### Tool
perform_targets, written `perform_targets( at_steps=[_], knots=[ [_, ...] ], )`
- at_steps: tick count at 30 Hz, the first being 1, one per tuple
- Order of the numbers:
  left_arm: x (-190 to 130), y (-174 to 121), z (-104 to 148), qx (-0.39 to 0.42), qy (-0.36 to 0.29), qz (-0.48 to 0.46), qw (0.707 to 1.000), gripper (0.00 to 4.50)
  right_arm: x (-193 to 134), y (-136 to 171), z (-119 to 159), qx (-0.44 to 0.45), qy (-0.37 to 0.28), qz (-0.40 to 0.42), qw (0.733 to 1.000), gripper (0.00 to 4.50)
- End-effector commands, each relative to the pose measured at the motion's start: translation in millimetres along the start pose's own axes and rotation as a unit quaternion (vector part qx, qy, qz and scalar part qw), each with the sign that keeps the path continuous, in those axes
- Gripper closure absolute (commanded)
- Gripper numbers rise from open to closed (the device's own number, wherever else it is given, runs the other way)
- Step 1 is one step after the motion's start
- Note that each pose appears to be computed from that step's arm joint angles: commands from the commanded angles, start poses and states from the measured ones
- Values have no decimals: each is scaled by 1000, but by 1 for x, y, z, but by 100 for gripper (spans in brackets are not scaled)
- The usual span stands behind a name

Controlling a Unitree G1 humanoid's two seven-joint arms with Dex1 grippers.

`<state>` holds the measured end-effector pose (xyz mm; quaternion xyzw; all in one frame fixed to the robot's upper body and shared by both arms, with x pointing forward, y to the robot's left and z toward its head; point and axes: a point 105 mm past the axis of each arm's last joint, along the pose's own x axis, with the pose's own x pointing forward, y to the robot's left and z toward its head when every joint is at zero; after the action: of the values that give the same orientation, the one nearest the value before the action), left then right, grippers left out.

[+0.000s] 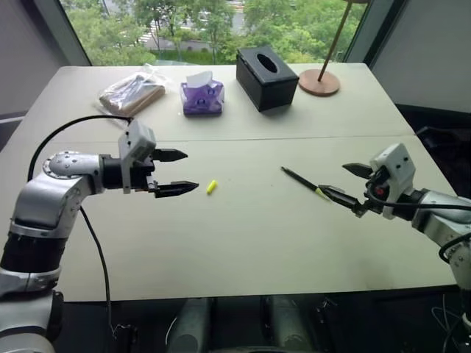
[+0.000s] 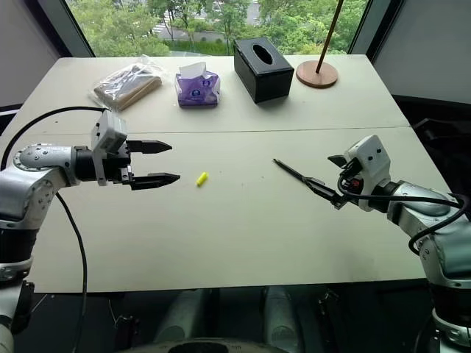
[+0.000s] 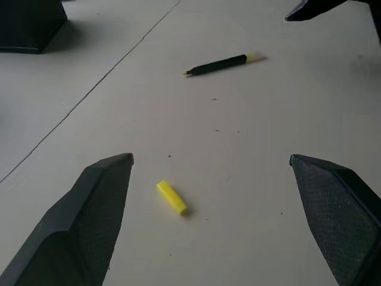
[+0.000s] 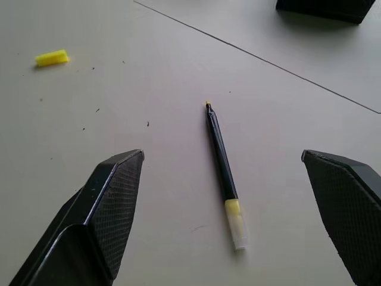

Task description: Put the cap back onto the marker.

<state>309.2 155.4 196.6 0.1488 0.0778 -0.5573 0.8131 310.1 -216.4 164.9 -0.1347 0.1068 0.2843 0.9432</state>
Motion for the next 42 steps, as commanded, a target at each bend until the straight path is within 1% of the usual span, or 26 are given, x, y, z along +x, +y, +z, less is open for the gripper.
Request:
perform_targets(
  at_steps=[1, 3, 6, 11, 16, 21, 25, 27, 28, 31, 34, 35, 39, 42],
  knots=[
    [5, -5, 5, 28, 8, -37, 999, 10, 23, -10, -9, -11, 10, -26, 1000, 11],
    [7, -6, 4, 33, 11, -45, 998, 10, 36, -8, -12, -7, 13, -18, 1000, 11],
    [11, -5, 3, 32, 8, -47, 998, 10, 58, 3, -9, -4, 5, 14, 1000, 11],
    [14, -10, -2, 25, 3, -44, 999, 10, 87, 9, -19, -1, 31, 42, 999, 11],
    [13, -10, -4, 18, 0, -32, 999, 10, 94, 4, -23, -3, 38, 47, 998, 11],
    [12, -12, -6, 13, -1, -23, 1000, 10, 94, -8, -37, 1, 53, 35, 998, 11],
    [11, -11, -8, 11, 0, -16, 1000, 10, 96, -10, -39, 4, 52, 37, 998, 11],
    [12, -11, -8, 11, -1, -15, 1000, 10, 99, -11, -41, 6, 52, 36, 998, 64],
    [13, -11, -8, 12, -1, -14, 1000, 10, 100, -10, -42, 6, 53, 38, 998, 100],
    [14, -11, -7, 12, -2, -13, 1000, 10, 102, -4, -45, 9, 58, 52, 997, 245],
    [14, -10, -7, 13, -3, -9, 1000, 10, 103, -1, -46, 5, 62, 62, 996, 415],
    [14, -9, -7, 12, -4, -7, 1000, 10, 103, -2, -46, 4, 63, 62, 996, 447],
    [12, -8, -8, 8, -4, 2, 1000, 10, 102, -4, -45, -12, 67, 61, 996, 447],
    [9, 2, -13, -7, -12, 45, 999, 10, 98, -9, -34, -54, 61, 53, 995, 447]
  ],
)
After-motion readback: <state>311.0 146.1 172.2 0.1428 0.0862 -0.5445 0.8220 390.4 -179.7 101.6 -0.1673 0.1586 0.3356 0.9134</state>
